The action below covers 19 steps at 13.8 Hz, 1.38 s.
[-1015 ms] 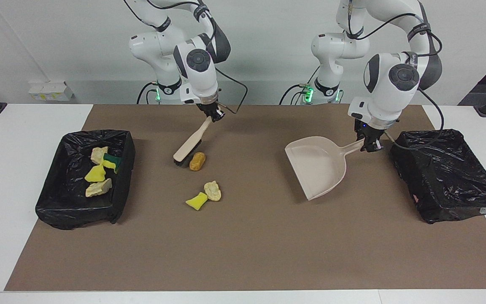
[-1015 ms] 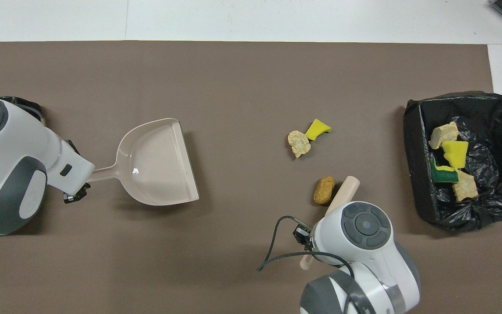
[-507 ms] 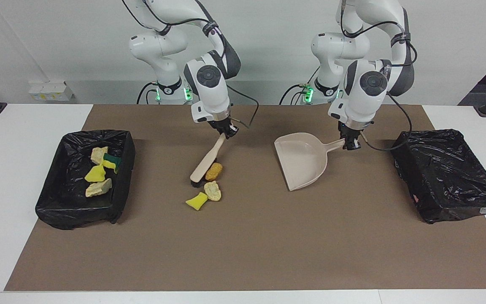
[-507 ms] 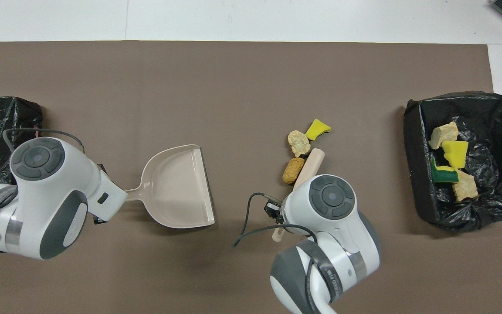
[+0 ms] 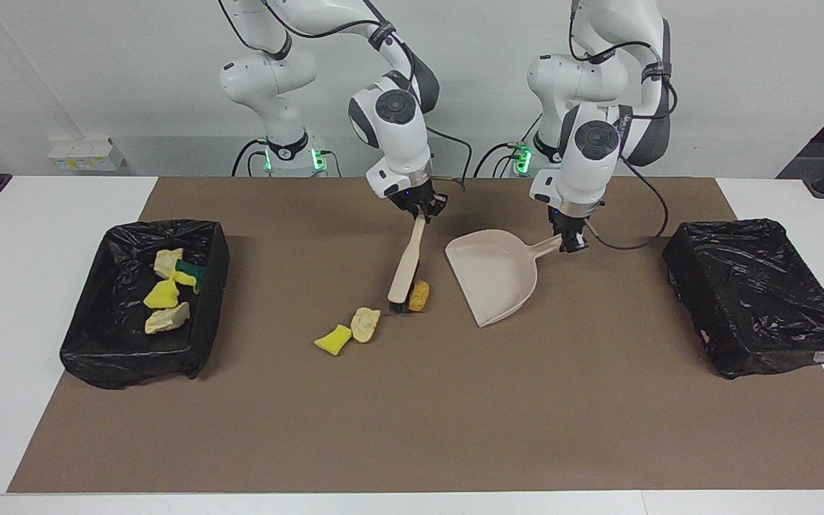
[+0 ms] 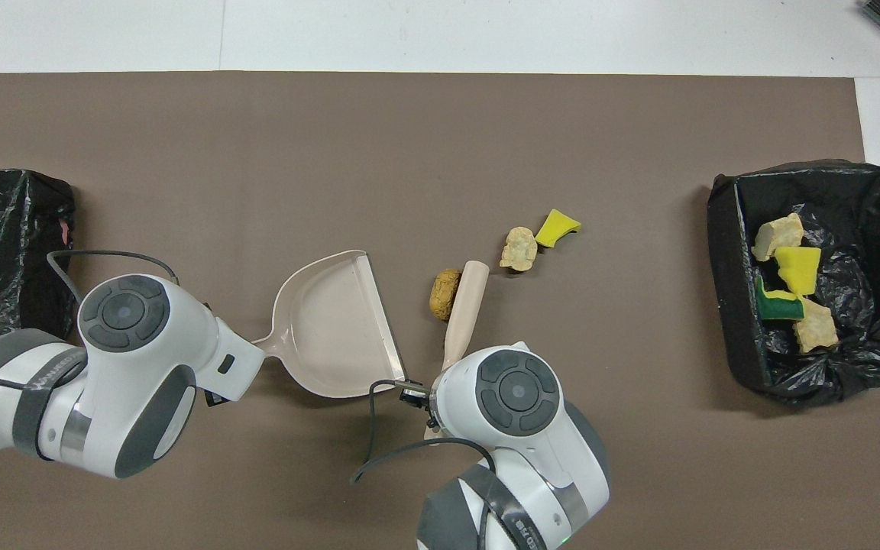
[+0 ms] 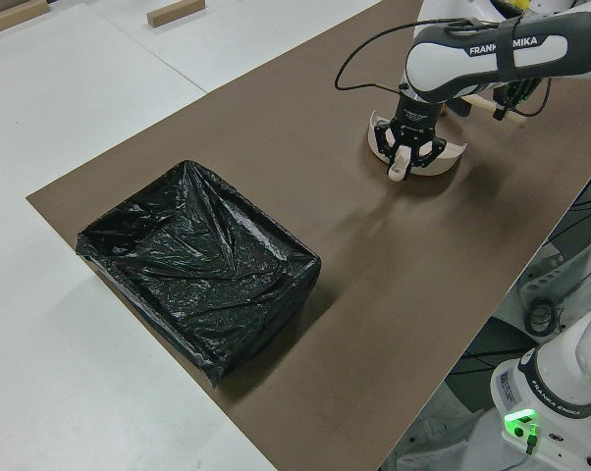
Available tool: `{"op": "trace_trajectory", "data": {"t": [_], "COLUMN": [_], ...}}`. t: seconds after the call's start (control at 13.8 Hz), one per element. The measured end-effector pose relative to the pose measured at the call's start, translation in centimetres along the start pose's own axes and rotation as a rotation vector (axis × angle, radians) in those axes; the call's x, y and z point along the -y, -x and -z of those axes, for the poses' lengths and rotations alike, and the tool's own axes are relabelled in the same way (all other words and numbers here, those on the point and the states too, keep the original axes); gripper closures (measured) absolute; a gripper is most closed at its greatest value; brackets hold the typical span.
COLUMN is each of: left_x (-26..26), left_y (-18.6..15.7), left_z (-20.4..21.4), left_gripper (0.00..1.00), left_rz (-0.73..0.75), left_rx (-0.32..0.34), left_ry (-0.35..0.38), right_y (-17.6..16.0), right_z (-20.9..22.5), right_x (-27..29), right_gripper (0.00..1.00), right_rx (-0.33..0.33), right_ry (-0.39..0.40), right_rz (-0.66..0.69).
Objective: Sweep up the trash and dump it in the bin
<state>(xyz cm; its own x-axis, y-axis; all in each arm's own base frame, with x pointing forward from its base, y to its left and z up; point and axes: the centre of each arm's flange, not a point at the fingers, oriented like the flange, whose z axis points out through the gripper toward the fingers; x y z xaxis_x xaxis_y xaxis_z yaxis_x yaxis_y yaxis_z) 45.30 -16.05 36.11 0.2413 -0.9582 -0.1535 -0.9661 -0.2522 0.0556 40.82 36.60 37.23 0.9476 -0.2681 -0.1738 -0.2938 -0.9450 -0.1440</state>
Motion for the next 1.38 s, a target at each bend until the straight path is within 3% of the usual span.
{"op": "trace_trajectory", "data": {"t": [0.36,0.72,1.01,1.38], "left_x": [-0.2,-0.2,-0.2,-0.1], "left_y": [-0.2,-0.2,-0.1,-0.1], "left_z": [-0.3,-0.3,-0.3,-0.3], "left_gripper": [0.67,0.67,0.67,0.67], "left_rz": [0.011,0.011,0.012,0.013], "left_rx": [-0.003,-0.003,-0.004,-0.005], "left_ry": [-0.003,-0.004,-0.004,-0.005], "right_y": [1.0,-0.3,-6.1,-15.9], "right_z": [0.7,3.5,5.5,6.7], "right_x": [1.5,2.4,-1.8,-12.0], "right_gripper": [0.74,0.74,0.74,0.74], "right_rx": [-0.003,-0.040,-0.084,-0.156], "right_ry": [-0.035,-0.082,-0.077,0.083], "right_rz": [0.146,0.145,0.229,0.355]}}
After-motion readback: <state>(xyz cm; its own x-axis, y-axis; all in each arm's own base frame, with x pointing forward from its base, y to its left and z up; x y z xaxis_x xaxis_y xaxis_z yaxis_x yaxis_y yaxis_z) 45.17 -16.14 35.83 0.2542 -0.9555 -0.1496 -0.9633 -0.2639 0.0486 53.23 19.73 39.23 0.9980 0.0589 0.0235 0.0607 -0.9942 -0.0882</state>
